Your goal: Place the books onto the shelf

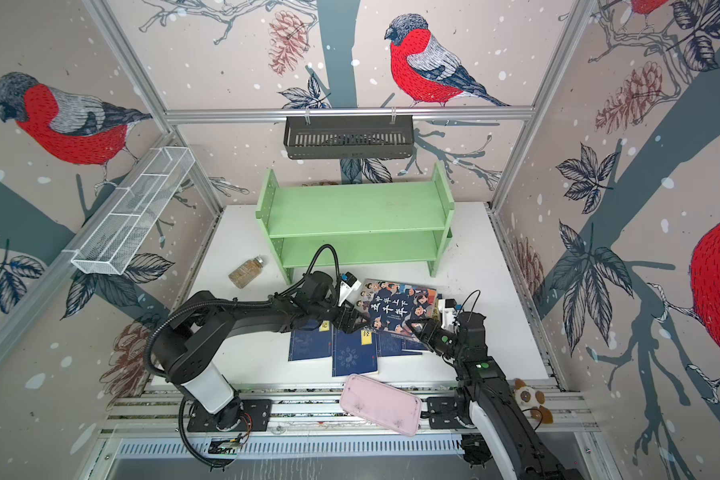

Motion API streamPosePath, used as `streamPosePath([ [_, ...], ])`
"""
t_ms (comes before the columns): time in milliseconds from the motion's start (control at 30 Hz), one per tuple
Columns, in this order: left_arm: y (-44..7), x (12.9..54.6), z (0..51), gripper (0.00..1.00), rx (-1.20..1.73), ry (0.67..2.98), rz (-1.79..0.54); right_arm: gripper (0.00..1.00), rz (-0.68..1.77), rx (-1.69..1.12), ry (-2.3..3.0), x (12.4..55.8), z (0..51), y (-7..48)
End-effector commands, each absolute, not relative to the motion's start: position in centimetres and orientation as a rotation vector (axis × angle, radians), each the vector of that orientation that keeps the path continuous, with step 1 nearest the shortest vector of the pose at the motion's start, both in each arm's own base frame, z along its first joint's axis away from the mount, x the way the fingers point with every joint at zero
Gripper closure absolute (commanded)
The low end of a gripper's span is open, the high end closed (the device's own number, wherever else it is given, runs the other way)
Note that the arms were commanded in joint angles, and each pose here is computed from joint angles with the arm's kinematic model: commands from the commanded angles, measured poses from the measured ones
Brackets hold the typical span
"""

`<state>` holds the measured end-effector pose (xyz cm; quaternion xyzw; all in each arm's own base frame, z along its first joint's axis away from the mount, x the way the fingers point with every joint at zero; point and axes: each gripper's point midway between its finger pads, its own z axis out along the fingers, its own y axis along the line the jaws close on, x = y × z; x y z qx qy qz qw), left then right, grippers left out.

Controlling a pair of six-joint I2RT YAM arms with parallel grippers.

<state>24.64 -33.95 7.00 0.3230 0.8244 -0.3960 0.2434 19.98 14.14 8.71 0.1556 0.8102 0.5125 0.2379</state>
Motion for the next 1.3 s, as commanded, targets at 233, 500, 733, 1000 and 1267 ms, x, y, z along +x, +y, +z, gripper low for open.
streamPosePath([
  [233, -34.5, 23.9, 12.2, 0.05, 1.093, 2.11, -1.061, 0.91, 1.519, 0.231, 2.074, 20.0, 13.6, 14.9],
  [500, -33.8, 21.1, 17.3, 0.05, 1.357, 1.984, -1.08, 0.92, 1.57, 0.156, 2.002, 20.0, 16.8, 15.0],
  [733, -31.8, 20.5, 23.0, 0.05, 1.433, 1.897, -0.969, 0.94, 1.604, 0.108, 1.974, 19.8, 19.1, 15.2],
  [1000, -28.6, 21.0, 29.3, 0.04, 1.419, 1.771, -0.877, 0.94, 1.614, 0.047, 1.906, 19.9, 22.5, 15.5],
  [1267, -27.8, 22.2, 33.2, 0.04, 1.314, 1.735, -0.877, 0.92, 1.604, 0.048, 1.854, 20.7, 24.2, 16.4],
])
